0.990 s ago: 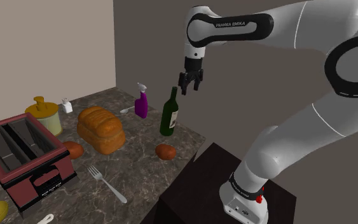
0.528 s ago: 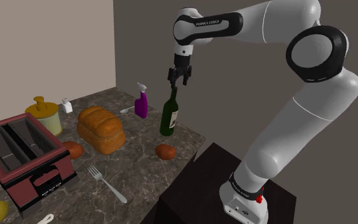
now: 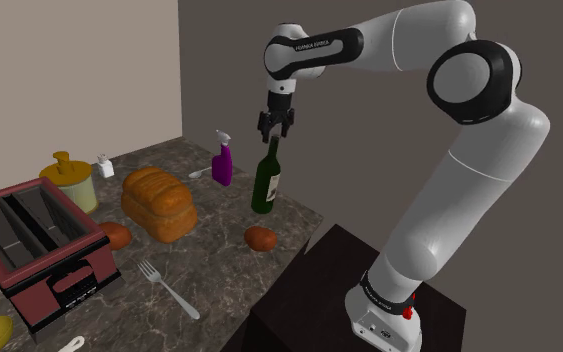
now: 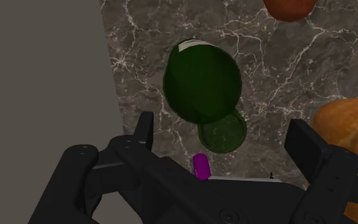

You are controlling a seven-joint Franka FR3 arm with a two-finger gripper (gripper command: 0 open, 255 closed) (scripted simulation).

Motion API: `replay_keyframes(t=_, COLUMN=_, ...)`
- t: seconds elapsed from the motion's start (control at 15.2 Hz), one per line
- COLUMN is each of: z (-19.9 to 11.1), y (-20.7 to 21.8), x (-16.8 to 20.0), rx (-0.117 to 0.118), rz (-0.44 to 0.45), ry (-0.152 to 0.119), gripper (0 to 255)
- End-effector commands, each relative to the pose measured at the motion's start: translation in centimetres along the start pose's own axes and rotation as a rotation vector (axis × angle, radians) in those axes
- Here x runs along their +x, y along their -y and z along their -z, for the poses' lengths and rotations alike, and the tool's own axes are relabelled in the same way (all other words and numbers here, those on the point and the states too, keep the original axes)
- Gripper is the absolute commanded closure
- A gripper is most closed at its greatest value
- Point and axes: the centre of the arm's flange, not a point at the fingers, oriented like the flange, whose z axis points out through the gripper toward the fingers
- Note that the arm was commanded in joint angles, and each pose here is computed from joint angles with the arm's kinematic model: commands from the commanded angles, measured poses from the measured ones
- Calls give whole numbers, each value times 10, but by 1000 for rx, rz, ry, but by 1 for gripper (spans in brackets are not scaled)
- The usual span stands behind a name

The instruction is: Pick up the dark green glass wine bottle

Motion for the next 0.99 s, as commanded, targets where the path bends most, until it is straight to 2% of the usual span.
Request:
replay_keyframes(t=0.0, z=-15, y=0, x=2, rx=0, rz=0, ry=-1, gripper=0)
replay_keyframes(t=0.13, z=-15, y=0, x=2, rx=0, rz=0, ry=-1, gripper=0)
replay_keyframes(t=0.2, z=-15, y=0, x=2, rx=0, rz=0, ry=-1, gripper=255)
replay_keyframes(t=0.79, z=-15, y=0, x=2, rx=0, rz=0, ry=-1, gripper=255)
replay_keyframes(t=0.92, z=-5, y=0, x=1, rx=0, rz=0, ry=-1, gripper=255)
